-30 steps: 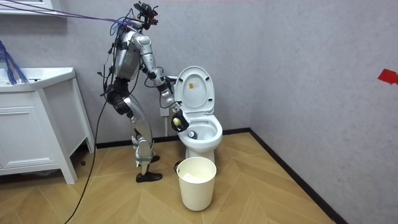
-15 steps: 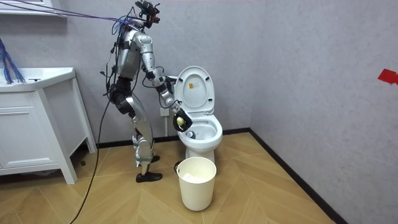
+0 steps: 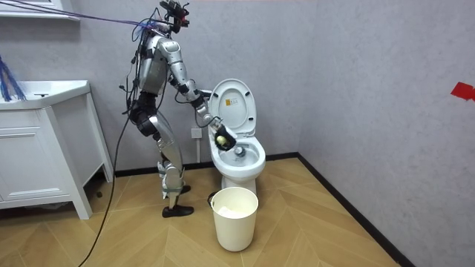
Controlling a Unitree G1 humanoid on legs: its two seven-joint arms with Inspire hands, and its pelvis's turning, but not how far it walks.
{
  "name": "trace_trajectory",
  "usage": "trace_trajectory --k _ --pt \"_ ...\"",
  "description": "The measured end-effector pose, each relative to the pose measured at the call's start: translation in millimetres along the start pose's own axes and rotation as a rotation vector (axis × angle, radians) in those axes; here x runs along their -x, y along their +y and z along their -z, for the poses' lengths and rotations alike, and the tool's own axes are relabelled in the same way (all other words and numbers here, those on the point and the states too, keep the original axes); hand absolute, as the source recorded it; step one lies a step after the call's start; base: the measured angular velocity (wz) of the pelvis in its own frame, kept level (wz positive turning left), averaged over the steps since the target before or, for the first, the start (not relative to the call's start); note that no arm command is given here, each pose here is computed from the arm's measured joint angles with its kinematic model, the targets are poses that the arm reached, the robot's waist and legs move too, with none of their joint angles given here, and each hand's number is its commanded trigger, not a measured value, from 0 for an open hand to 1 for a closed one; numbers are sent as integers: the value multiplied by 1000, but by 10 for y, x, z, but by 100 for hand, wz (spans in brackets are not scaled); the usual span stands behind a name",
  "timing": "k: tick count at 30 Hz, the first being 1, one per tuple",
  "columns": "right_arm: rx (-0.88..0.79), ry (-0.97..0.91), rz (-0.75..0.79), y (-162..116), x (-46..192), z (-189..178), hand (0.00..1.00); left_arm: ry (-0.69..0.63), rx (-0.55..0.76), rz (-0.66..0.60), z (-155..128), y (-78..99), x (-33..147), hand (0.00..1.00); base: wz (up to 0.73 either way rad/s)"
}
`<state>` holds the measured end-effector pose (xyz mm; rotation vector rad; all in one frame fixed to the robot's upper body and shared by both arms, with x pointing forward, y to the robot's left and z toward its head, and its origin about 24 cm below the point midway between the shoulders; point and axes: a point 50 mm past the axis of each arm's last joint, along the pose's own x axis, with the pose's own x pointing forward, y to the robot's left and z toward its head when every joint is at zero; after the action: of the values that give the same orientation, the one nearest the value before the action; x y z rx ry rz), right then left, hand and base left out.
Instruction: Brush toilet
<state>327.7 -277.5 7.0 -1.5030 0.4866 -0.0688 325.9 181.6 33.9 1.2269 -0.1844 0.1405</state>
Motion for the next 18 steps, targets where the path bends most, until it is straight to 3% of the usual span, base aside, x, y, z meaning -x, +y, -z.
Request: trace_trajectory --k 6,12,16,18 --pt "47 -10 61 -239 -71 50 100 -48 -58 -59 9 133 -70 0 4" --pt "96 -25 75 -235 -67 38 100 -56 -60 -58 -22 141 -103 0 2" --pt "173 -51 63 -102 -20 11 100 -66 -74 -34 -67 103 -112 0 1" --pt "209 -47 16 99 48 -4 100 -65 -54 -26 -140 49 -114 0 -6"
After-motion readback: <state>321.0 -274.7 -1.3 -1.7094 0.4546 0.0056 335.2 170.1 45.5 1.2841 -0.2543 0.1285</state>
